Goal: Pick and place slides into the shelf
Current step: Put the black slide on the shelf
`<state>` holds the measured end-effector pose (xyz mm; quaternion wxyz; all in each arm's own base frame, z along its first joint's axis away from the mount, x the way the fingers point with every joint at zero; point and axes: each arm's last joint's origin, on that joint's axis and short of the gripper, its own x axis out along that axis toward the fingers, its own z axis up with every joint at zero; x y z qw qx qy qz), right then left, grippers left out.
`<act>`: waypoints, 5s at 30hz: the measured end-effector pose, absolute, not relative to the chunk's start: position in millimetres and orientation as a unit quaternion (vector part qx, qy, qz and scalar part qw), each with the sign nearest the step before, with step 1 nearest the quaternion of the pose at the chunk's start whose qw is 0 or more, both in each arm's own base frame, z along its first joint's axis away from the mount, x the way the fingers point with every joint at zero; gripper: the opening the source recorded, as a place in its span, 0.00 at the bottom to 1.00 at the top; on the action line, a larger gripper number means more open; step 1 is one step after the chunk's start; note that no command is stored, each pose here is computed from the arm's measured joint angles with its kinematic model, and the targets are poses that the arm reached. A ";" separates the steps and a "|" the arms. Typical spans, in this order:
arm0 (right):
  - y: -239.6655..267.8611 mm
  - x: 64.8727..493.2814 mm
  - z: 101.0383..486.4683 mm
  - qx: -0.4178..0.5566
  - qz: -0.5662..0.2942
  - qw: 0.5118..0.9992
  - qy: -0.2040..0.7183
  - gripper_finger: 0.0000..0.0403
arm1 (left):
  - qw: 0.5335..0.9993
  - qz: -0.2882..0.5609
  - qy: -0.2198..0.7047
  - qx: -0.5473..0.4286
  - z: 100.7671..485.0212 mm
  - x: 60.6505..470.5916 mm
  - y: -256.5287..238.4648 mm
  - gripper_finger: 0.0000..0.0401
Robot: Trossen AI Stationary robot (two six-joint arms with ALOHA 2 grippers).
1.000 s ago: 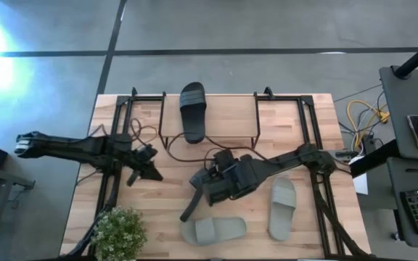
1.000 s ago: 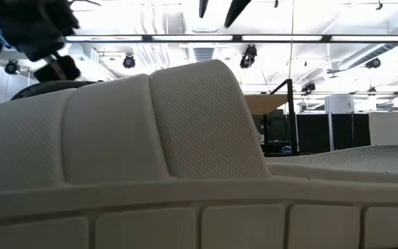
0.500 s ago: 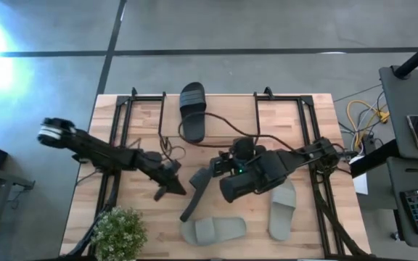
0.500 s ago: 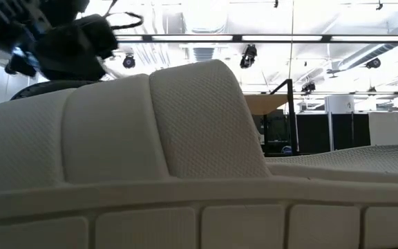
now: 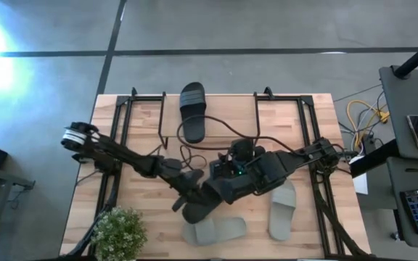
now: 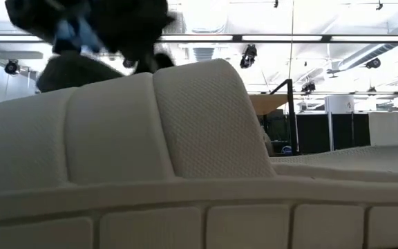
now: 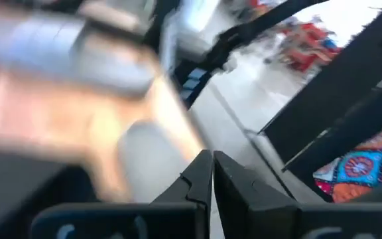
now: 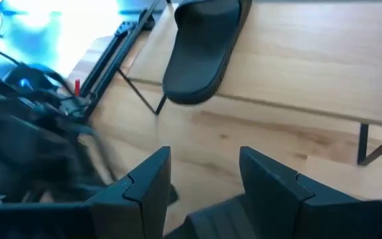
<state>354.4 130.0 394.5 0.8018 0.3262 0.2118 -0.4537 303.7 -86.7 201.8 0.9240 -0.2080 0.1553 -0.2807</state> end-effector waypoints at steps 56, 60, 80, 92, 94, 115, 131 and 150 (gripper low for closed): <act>183.7 421.7 204.7 0.101 -0.438 0.747 0.489 0.63 | 0.974 -0.170 0.123 -0.082 291.8 29.8 -11.4 0.00; 169.3 424.6 194.8 0.078 -0.455 0.731 0.503 0.62 | 0.974 -0.169 0.131 -0.081 285.4 31.4 -12.0 0.00; 154.2 433.4 204.7 -0.038 -0.396 0.748 0.531 0.52 | 0.971 -0.166 0.154 -0.076 283.9 40.0 -15.1 0.00; 164.2 433.4 224.5 -0.137 -0.311 0.762 0.551 0.52 | 0.971 -0.160 0.164 -0.074 283.3 43.8 -16.1 0.00; 164.2 432.4 227.5 -0.131 -0.310 0.764 0.550 0.52 | 0.972 -0.151 0.166 -0.072 283.1 45.2 -16.1 0.00; 165.0 438.1 195.6 -0.110 -0.290 0.733 0.606 0.52 | 0.972 -0.148 0.167 -0.071 283.0 45.8 -16.1 0.00; 140.5 434.6 162.1 -0.048 -0.371 0.687 0.623 0.52 | 0.972 -0.148 0.167 -0.071 283.1 45.8 -16.1 0.00; 133.2 437.0 176.6 -0.033 -0.375 0.696 0.611 0.04 | 0.972 -0.148 0.167 -0.071 283.1 45.8 -16.1 0.00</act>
